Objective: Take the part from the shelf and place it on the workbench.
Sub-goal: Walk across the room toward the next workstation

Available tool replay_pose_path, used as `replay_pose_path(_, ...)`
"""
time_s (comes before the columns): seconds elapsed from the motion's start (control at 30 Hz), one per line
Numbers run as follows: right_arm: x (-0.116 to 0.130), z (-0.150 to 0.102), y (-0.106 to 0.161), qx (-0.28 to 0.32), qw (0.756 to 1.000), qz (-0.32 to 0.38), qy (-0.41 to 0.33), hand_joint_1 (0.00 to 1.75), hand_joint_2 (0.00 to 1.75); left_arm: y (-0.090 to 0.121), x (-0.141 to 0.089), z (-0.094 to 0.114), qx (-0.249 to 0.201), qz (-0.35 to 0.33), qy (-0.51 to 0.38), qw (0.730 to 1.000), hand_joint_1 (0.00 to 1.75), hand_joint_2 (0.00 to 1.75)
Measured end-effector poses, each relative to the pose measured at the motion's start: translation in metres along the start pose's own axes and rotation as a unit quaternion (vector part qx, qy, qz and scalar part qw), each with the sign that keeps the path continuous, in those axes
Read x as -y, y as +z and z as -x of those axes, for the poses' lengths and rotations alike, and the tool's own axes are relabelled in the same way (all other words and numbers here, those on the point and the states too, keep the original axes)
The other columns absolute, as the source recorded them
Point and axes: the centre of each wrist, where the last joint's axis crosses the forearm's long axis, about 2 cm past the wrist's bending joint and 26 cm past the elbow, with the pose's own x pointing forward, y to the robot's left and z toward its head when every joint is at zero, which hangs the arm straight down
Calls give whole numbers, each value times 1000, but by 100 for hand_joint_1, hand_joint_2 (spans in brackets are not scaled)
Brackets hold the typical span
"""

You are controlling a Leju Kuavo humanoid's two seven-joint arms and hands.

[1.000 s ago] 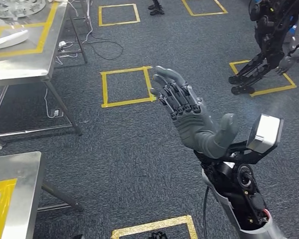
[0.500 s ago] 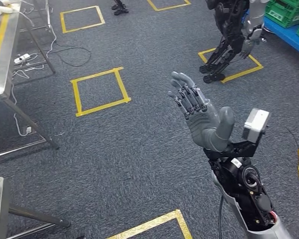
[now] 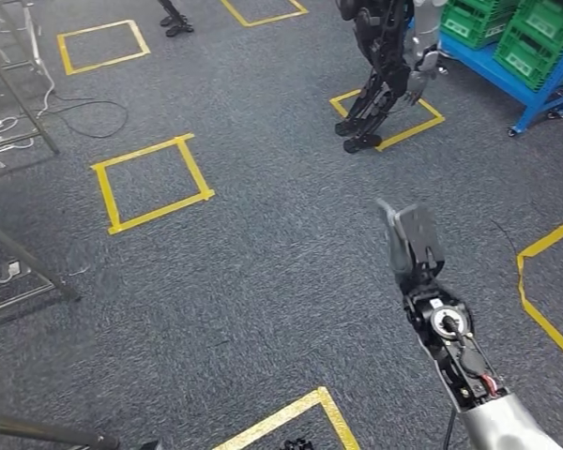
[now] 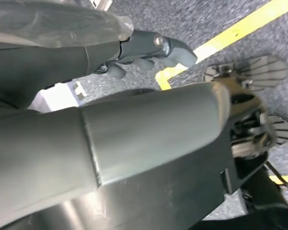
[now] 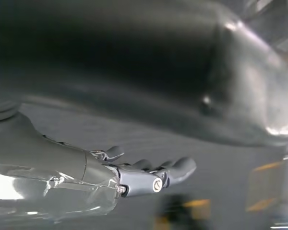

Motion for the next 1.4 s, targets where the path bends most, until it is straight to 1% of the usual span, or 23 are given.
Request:
replay_pose_path(0.07, 9, 40, 22, -91, 996, 18, -3, 0, 0, 0, 2, 1, -2, 2, -2, 1000, 0, 0)
replay_pose_path(0.13, 14, 65, 43, -156, 987, 29, 0, 0, 0, 0, 3, 2, -3, 3, -3, 1000, 0, 0)
replay_pose_path(0.23, 18, 89, 66, -224, 974, 35, 6, 0, 0, 0, 2, 2, -2, 2, -3, 1000, 0, 0)
replay_pose_path(0.3, 20, 100, 78, -266, 963, 40, 11, 0, 0, 0, 2, 1, -1, 3, -3, 1000, 0, 0)
replay_pose_path(0.37, 22, 108, 88, -317, 947, 46, 18, 0, 0, 0, 3, -1, 0, 4, -4, 1000, 0, 0)
replay_pose_path(0.43, 23, 117, 102, -379, 924, 50, 20, 0, 0, 0, 3, -1, 0, 5, -5, 1000, 0, 0)
replay_pose_path(0.53, 19, 131, 137, -471, 881, 48, 15, 0, 0, 0, 4, 2, -3, 6, -6, 1000, 0, 0)
replay_pose_path(0.6, 14, 138, 158, -521, 852, 44, 11, 0, 0, 0, 4, 2, -4, 6, -8, 1000, 0, 0)
replay_pose_path(0.7, 5, 143, 177, -578, 815, 35, 2, 0, 0, 0, 1, 1, -6, 3, -12, 1000, 0, 0)
replay_pose_path(0.83, -3, 147, 196, -638, 769, 24, -8, 0, 0, 0, 1, -3, -5, 3, -17, 1000, 0, 0)
replay_pose_path(0.93, -6, 148, 201, -662, 749, 20, -11, 0, 0, 0, 2, -3, -5, 4, -20, 1000, 0, 0)
replay_pose_path(1.1, -9, 149, 208, -681, 732, 15, -13, 0, 0, 1, 5, -1, -6, 8, -24, 1000, 0, 0)
replay_pose_path(1.4, -17, 149, 210, -690, 723, 8, -26, 0, 0, 1, 2, -4, -4, 7, -25, 1000, 0, 0)
